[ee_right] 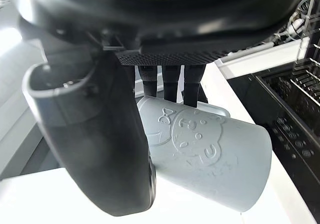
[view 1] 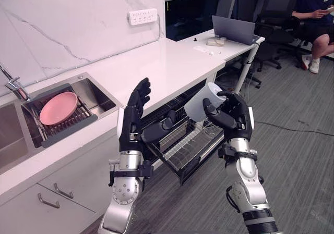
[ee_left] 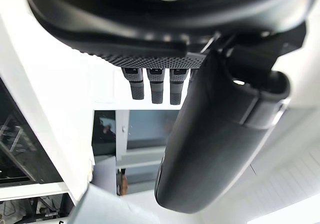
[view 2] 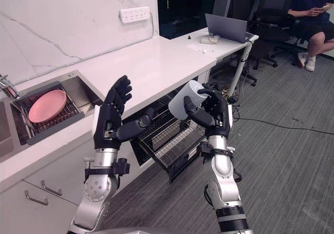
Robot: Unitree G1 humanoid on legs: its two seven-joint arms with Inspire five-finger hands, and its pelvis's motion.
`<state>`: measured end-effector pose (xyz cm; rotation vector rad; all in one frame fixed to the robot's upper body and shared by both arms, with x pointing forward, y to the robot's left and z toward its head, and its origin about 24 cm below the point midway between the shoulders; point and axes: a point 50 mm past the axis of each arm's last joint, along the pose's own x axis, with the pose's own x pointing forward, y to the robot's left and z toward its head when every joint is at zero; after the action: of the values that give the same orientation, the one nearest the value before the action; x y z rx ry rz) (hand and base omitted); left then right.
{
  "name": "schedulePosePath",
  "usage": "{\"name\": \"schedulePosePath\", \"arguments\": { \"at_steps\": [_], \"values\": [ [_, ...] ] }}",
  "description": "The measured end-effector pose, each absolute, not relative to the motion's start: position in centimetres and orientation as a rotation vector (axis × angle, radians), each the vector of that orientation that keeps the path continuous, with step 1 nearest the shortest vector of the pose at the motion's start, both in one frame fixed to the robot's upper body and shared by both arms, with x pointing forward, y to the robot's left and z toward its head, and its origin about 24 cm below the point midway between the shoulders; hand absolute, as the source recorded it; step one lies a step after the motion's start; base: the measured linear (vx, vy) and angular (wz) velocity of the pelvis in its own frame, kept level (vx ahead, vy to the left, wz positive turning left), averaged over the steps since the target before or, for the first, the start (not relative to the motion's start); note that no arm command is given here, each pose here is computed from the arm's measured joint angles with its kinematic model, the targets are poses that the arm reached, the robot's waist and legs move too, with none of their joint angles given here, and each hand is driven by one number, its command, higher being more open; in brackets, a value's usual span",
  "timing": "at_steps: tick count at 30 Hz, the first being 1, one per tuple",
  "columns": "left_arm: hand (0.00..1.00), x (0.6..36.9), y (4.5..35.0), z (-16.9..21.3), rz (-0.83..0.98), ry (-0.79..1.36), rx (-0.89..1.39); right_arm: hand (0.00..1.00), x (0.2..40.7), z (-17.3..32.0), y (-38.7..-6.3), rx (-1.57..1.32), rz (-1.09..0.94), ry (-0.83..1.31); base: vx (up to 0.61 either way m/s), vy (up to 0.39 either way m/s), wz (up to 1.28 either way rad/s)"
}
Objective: Walk over to the sink, pick up the cup, carry it to the dishwasher, place the cup inside the dishwasher, then close the dishwasher door
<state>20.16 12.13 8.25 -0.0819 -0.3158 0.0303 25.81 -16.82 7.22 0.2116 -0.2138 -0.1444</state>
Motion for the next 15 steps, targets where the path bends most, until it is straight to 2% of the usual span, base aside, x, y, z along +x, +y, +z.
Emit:
{"name": "schedulePosePath", "arguments": {
  "at_steps": [5, 10, 15],
  "values": [
    [0.90, 19.3, 12.2, 4.0, -0.014, -0.120, -0.098, 0.30, 26.5, 6.4, -17.1, 0.100, -0.132, -0.172, 0.01, -0.003, 0.11],
    [0.90, 17.3, 13.3, -1.3, -0.024, 0.139, -0.086, 0.30, 27.8, 3.3, -18.6, -0.081, -0.125, -0.002, 0.00, -0.010, 0.22],
    [0.90, 16.7, 15.2, -3.1, 0.026, 0.223, -0.045, 0.30, 29.5, 2.5, -18.9, -0.247, -0.097, 0.060, -0.03, 0.009, 0.22]
  ]
}}
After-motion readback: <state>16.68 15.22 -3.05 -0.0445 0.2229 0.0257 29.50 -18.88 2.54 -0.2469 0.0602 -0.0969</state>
